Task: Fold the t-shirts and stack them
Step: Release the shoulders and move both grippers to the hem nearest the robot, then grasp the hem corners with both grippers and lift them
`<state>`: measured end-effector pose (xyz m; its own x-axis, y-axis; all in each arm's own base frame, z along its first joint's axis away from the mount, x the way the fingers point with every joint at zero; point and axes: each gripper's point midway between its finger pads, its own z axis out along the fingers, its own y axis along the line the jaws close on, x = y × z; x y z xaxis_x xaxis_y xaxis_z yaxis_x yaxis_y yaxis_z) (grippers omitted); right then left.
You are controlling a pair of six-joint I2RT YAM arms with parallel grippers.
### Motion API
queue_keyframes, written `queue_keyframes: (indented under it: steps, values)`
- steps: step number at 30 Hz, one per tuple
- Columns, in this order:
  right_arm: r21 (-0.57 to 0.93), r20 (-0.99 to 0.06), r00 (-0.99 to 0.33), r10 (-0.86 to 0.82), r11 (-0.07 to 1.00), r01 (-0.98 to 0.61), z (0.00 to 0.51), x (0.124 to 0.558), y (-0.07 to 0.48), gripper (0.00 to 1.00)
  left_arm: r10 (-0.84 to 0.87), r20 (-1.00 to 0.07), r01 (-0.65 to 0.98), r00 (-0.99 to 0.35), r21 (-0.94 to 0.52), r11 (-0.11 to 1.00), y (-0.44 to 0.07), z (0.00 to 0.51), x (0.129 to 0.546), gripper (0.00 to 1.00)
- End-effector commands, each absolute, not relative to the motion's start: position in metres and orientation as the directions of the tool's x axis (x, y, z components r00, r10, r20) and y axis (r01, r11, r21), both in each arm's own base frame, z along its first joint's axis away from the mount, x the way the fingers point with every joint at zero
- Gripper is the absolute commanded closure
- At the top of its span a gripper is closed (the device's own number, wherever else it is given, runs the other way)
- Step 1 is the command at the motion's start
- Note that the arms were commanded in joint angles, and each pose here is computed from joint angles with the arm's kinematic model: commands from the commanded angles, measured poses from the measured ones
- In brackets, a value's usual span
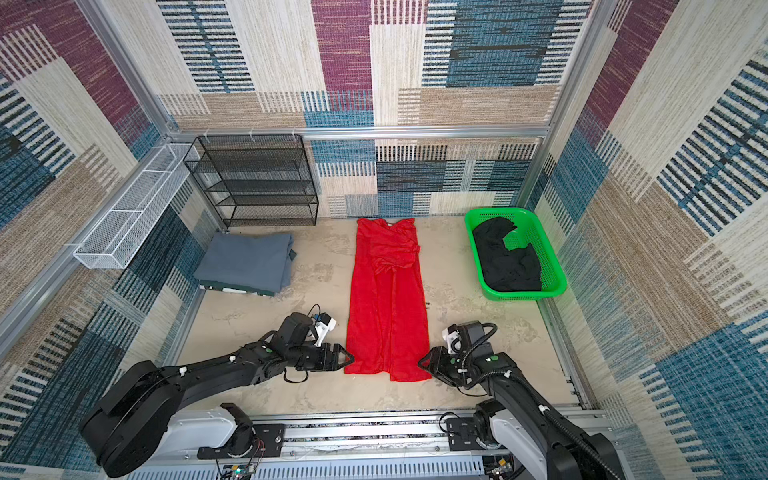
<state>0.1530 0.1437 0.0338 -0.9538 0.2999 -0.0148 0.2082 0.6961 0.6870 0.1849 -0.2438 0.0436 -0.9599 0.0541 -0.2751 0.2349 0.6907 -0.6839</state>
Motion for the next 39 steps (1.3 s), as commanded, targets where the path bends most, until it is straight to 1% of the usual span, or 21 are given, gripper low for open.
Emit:
queue_keyframes:
  steps: [1,3,6,10,12,14,16,17,19,22,23,25,28,36,39]
  values:
    - [0.674,0.009,-0.953,0.303,0.702,0.229,0.032,0.148,0.143,0.5,0.046,-0.203,0.172,-0.978,-0.666,0.725,-0.24,0.032,0.177,0.21]
    - [0.682,0.005,-0.953,0.303,0.696,0.225,0.034,0.15,0.144,0.52,0.055,-0.198,0.176,-0.979,-0.664,0.727,-0.242,0.03,0.177,0.23]
    - [0.699,-0.001,-0.951,0.308,0.68,0.22,0.039,0.152,0.147,0.59,0.069,-0.183,0.174,-0.981,-0.663,0.728,-0.247,0.026,0.175,0.27]
    - [0.724,-0.019,-0.95,0.311,0.659,0.202,0.044,0.155,0.15,0.64,0.08,-0.154,0.163,-0.985,-0.662,0.732,-0.251,0.02,0.171,0.35]
    - [0.749,-0.032,-0.951,0.306,0.638,0.18,0.047,0.157,0.154,0.65,0.087,-0.142,0.16,-0.986,-0.661,0.733,-0.252,0.016,0.169,0.39]
    - [0.777,-0.025,-0.954,0.299,0.606,0.17,0.049,0.157,0.159,0.67,0.09,-0.131,0.155,-0.987,-0.658,0.737,-0.253,0.014,0.168,0.48]
    - [0.789,-0.017,-0.954,0.301,0.589,0.172,0.049,0.156,0.161,0.73,0.091,-0.117,0.146,-0.989,-0.653,0.743,-0.253,0.011,0.167,0.56]
    - [0.786,-0.024,-0.953,0.302,0.594,0.168,0.048,0.157,0.16,0.78,0.093,-0.113,0.144,-0.989,-0.653,0.743,-0.253,0.01,0.167,0.6]
    - [0.755,-0.069,-0.947,0.314,0.637,0.157,0.047,0.163,0.153,0.88,0.092,-0.107,0.14,-0.99,-0.651,0.746,-0.254,0.009,0.167,0.68]
    - [0.728,-0.124,-0.939,0.321,0.673,0.134,0.049,0.171,0.148,0.94,0.093,-0.106,0.139,-0.99,-0.648,0.749,-0.253,0.009,0.167,0.89]
    - [0.73,-0.13,-0.938,0.32,0.671,0.127,0.05,0.172,0.148,0.97,0.094,-0.104,0.14,-0.99,-0.646,0.75,-0.253,0.01,0.166,0.94]
    - [0.741,-0.133,-0.94,0.315,0.661,0.116,0.051,0.172,0.15,1.0,0.097,-0.107,0.143,-0.99,-0.645,0.751,-0.253,0.012,0.166,1.0]
    - [0.747,-0.139,-0.943,0.303,0.657,0.101,0.054,0.173,0.152,1.0,0.092,-0.119,0.147,-0.989,-0.645,0.75,-0.252,0.016,0.168,1.0]
    - [0.775,-0.211,-0.929,0.303,0.631,0.029,0.082,0.184,0.157,1.0,0.088,-0.148,0.165,-0.985,-0.668,0.726,-0.262,0.035,0.176,1.0]
    - [0.763,-0.242,-0.918,0.315,0.646,0.02,0.089,0.192,0.155,1.0,0.084,-0.164,0.174,-0.983,-0.684,0.709,-0.269,0.046,0.183,1.0]
